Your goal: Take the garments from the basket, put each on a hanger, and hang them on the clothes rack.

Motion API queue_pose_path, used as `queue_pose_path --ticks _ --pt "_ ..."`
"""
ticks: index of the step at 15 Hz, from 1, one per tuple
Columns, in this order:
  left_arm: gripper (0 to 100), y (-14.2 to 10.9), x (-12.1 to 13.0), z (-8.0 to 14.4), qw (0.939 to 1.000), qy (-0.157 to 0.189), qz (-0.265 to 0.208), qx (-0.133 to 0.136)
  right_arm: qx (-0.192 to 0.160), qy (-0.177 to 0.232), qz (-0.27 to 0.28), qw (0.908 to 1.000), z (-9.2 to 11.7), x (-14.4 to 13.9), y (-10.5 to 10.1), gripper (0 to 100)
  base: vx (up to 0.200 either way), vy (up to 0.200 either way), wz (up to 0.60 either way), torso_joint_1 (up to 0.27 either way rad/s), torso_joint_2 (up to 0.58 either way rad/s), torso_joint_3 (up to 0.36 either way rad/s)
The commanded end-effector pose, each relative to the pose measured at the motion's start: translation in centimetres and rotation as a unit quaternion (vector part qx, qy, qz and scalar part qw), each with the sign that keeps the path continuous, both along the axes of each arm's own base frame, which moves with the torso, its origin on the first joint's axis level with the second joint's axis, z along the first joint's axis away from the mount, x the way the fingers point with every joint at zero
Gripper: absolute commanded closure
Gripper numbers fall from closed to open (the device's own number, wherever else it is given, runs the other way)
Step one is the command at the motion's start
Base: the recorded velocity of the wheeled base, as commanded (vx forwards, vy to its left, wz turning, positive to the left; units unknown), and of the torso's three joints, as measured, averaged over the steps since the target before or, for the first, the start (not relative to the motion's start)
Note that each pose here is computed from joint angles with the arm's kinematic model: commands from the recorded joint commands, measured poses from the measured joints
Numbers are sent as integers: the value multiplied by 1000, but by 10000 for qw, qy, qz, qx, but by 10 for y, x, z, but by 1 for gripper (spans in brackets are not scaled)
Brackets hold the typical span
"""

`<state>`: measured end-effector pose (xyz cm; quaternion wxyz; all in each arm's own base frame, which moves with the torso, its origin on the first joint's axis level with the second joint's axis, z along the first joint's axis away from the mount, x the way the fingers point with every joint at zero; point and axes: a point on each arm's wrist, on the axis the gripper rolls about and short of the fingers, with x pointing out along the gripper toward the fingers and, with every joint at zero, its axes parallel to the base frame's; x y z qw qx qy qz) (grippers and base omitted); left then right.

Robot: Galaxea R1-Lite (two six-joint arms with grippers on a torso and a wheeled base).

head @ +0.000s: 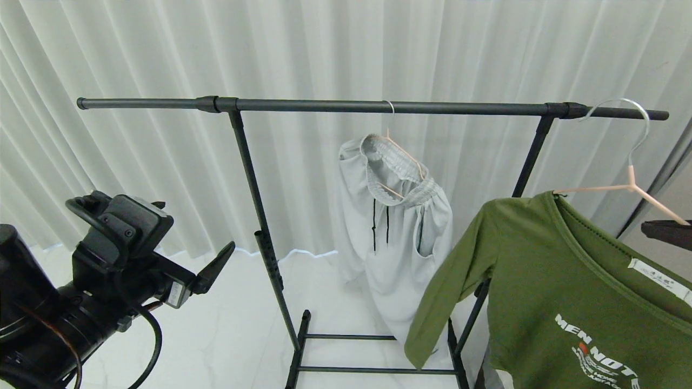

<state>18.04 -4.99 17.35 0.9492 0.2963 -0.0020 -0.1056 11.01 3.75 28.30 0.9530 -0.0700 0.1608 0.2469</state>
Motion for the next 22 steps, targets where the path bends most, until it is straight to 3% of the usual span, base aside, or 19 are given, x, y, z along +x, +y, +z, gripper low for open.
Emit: queue_pose_path --ticks 1,6,15,22 --pt "0 3 2 3 9999 -54 90 -20 0 -3 -159 9999 -1 0 -4 100 0 0 0 0 0 0" --pt "0 4 2 4 9999 -85 128 -20 -48 4 -126 9999 -3 0 -4 100 0 0 0 0 0 0" --pt "0 -2 6 0 10000 20 -2 0 -148 -31 -87 9998 -5 0 -4 100 0 -200 0 3 3 2" --pt "0 -3 7 3 10000 -35 -18 1 -9 -190 226 9996 -2 16 3 100 29 0 0 -1 0 0"
